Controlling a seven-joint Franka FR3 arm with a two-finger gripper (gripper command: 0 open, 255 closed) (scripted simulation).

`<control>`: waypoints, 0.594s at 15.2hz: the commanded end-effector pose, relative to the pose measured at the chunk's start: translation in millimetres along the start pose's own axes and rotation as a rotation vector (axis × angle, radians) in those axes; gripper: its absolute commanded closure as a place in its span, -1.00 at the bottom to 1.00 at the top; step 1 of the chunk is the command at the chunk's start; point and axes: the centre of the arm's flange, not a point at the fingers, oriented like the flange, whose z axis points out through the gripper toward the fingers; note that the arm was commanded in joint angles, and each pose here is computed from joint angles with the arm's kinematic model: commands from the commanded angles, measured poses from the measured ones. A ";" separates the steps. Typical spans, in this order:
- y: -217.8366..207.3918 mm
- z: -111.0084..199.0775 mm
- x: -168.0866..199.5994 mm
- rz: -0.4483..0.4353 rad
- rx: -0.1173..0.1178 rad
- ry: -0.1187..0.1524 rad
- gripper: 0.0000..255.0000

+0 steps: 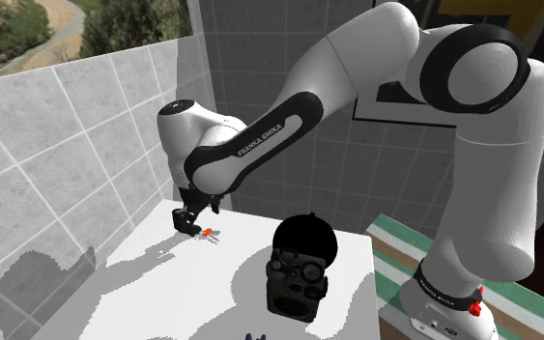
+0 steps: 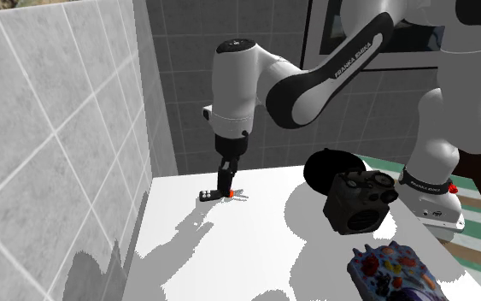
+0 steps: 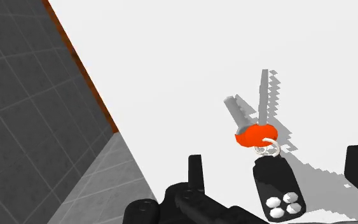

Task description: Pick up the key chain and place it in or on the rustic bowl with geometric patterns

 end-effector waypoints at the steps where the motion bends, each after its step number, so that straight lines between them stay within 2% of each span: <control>1: -1.1 10.1 0.3 -0.001 0.000 0.001 -1.00; 5: -1.1 29.0 0.3 -0.001 0.000 0.001 -1.00; 9: -1.1 29.0 0.3 -0.001 0.000 0.001 -1.00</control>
